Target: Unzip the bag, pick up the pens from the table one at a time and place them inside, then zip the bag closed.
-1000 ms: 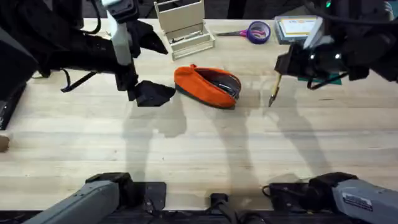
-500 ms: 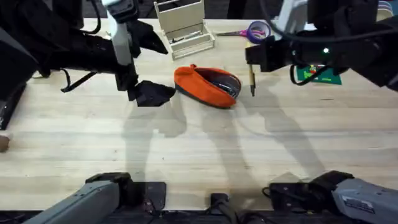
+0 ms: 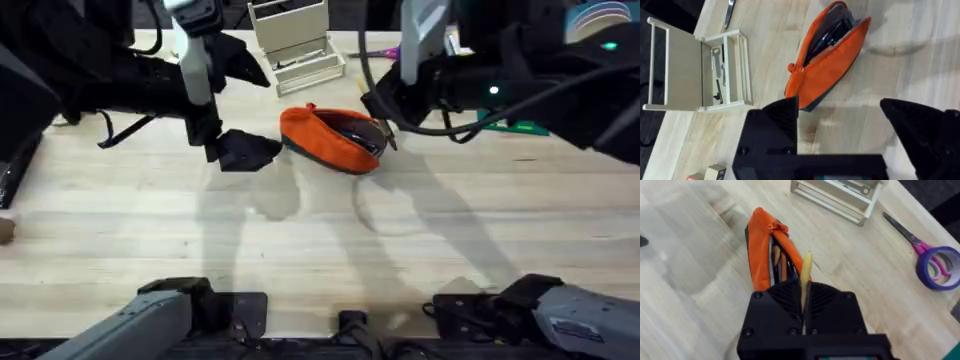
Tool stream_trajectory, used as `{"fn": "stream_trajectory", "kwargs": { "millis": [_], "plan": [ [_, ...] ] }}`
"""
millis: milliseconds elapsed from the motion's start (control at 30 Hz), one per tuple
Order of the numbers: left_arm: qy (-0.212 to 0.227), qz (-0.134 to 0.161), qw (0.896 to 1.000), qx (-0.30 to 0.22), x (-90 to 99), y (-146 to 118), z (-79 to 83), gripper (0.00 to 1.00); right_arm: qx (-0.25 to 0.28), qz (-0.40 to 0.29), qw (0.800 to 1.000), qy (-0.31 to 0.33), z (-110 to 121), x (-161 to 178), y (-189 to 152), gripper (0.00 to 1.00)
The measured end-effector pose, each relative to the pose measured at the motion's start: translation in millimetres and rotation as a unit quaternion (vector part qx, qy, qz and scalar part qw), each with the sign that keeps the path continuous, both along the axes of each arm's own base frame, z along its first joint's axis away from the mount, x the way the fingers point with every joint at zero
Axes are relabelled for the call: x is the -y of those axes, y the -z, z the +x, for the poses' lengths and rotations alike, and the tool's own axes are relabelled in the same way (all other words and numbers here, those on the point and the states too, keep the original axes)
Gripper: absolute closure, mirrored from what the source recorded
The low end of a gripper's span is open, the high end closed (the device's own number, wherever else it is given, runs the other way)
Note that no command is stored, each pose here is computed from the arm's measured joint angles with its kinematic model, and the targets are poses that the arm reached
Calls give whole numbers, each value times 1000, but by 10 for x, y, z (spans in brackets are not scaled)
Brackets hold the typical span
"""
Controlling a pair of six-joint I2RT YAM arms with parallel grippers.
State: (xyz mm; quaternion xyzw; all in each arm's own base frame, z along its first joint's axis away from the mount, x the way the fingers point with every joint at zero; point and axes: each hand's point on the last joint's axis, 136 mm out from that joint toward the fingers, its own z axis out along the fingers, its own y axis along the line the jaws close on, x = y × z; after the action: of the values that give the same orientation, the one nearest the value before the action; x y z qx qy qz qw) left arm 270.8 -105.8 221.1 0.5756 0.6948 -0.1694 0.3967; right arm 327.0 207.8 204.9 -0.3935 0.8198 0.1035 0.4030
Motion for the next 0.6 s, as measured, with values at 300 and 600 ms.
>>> {"fn": "stream_trajectory", "kwargs": {
  "millis": [300, 600],
  "plan": [
    [0, 0, 1000, 0, 0, 0, 0, 8, -19, -24, 999, -20, 78, -116, 293, 970],
    [0, 0, 1000, 0, 0, 0, 0, 7, -32, -54, 997, -52, 107, -165, 557, 970]
  ]
}}
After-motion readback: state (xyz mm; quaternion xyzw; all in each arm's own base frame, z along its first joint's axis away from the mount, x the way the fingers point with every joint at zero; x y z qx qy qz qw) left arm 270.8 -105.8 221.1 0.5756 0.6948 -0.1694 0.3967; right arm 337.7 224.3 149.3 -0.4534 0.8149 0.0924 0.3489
